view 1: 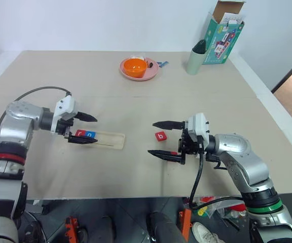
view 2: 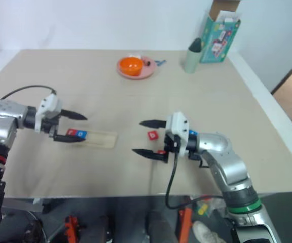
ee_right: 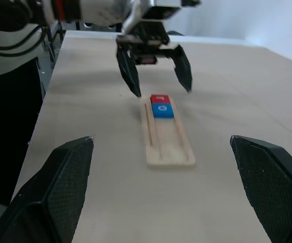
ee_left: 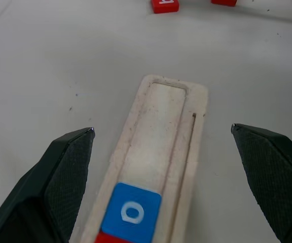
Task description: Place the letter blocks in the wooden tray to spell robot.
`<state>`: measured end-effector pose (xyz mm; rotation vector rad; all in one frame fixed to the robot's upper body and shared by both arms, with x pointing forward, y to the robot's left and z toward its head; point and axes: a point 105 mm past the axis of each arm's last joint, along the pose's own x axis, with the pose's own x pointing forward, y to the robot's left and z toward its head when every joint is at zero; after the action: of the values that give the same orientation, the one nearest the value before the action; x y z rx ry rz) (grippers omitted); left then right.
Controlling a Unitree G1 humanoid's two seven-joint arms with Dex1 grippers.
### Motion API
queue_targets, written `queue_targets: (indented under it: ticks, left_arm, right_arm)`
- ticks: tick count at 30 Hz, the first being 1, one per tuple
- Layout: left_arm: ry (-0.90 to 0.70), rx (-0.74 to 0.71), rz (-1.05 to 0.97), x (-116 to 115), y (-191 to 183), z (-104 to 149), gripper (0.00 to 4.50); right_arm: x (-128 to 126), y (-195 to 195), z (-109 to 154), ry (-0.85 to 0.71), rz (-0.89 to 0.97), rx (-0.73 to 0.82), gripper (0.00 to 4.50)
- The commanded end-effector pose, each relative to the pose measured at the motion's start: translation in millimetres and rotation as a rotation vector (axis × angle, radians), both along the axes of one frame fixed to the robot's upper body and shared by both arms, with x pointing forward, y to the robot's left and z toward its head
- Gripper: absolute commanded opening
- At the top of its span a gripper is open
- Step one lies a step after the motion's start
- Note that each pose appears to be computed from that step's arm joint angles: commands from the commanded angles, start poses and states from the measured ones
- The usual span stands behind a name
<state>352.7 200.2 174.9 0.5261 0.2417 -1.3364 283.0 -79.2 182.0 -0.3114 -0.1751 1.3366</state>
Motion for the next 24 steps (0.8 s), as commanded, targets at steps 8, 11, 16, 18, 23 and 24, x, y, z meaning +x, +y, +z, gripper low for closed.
queue_targets:
  ticks: [8,11,16,18,23,24]
  left_arm:
    - [-0.044,0.108,-0.113,8,-16,-4,4.5]
    - [-0.05,0.133,-0.121,11,-17,-7,4.5]
    - [-0.039,0.169,-0.12,13,-14,-14,4.5]
    - [-0.028,0.156,-0.111,15,-15,-13,4.5]
    - [-0.01,0.184,-0.111,16,-16,-20,4.5]
    - [-0.006,0.186,-0.111,17,-17,-21,4.5]
  right_arm:
    - [-9,6,1,-0.019,-0.028,0.032,4.46]
    - [-9,6,1,-0.019,-0.04,0.037,4.46]
    - [-10,6,1,-0.021,-0.059,0.047,4.46]
    - [-10,6,1,-0.022,-0.063,0.047,4.46]
    - [-11,4,0,-0.024,-0.076,0.044,4.46]
    - [-11,4,0,-0.024,-0.079,0.042,4.46]
